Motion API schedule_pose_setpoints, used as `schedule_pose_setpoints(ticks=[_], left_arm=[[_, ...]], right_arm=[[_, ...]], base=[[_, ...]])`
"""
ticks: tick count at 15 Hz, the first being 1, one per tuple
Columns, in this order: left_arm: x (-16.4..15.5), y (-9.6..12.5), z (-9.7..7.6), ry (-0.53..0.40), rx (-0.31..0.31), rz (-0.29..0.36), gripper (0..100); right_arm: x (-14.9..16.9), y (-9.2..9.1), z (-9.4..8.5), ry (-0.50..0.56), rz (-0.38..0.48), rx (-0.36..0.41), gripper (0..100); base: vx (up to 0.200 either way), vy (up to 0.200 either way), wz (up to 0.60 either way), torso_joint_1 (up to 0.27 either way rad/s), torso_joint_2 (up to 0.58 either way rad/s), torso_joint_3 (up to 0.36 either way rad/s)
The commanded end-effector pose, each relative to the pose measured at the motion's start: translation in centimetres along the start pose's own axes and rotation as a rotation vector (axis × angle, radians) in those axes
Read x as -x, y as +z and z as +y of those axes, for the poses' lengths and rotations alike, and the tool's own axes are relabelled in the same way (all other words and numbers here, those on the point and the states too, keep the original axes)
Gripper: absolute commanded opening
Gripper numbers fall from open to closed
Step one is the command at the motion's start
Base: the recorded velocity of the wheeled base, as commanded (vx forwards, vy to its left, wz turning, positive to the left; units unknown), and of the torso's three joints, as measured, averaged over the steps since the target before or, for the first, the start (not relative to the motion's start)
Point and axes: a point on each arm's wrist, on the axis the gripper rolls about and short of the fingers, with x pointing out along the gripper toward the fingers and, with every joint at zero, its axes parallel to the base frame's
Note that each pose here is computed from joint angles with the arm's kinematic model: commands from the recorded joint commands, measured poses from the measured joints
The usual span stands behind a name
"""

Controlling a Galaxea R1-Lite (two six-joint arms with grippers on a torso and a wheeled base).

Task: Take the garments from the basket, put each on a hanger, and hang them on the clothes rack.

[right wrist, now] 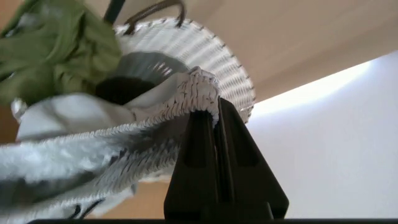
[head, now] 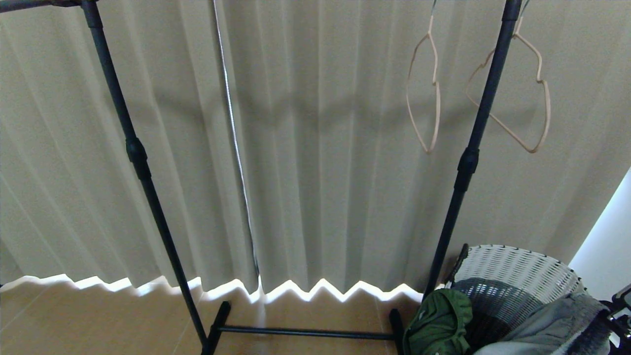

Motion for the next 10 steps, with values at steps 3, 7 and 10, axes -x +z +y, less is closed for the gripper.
schedule_pose_setpoints(ticks=[3,7,10], left_arm=[[0.0,0.01,0.0,0.002,0.002,-0.001,100],[0.0,0.01,0.0,0.0,0.0,-0.001,100],[0.0,0.01,0.0,0.0,0.0,-0.001,100]], right_arm=[[0.11,-0.12,0.06,0.001,-0.004,0.001,0],[0.15,-0.08,0.02,-0.001,-0.008,0.002,0],[0.15,-0.08,0.02,-0.003,-0.007,0.002,0]], base=[[-0.2,0.0,0.0,0.004,0.0,0.001],[-0.2,0.0,0.0,0.004,0.0,0.001],[-0.2,0.0,0.0,0.004,0.0,0.005]])
